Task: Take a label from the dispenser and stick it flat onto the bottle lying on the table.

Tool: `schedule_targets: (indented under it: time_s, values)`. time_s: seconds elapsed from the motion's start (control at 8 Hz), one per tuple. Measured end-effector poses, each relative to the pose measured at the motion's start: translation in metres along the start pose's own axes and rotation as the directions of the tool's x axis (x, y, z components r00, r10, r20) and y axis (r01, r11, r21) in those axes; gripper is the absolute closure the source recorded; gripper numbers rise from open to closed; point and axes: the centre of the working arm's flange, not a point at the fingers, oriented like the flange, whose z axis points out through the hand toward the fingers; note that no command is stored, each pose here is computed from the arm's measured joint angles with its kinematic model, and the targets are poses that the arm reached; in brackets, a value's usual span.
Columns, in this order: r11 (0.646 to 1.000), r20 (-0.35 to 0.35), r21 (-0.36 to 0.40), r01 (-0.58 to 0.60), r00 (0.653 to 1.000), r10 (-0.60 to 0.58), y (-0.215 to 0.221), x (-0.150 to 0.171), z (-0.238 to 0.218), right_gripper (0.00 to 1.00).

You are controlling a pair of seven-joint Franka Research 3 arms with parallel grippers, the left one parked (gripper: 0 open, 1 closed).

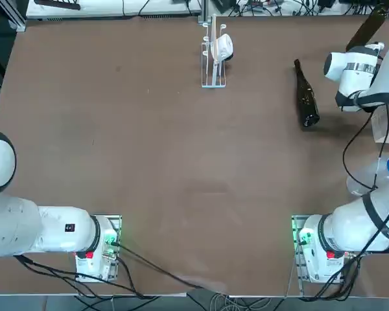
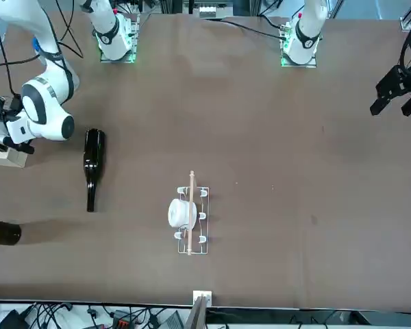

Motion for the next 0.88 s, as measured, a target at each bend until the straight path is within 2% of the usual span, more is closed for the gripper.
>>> schedule_targets:
  time_s: [0.62,0.88]
  values:
    - [1.0,-0.007,-0.001,0.001,1.0,-0.001,-0.0003,0.0007,-0.0036,0.74]
    - [1.0,-0.007,-0.005,0.001,1.0,-0.001,-0.0001,0.0006,-0.0045,0.86]
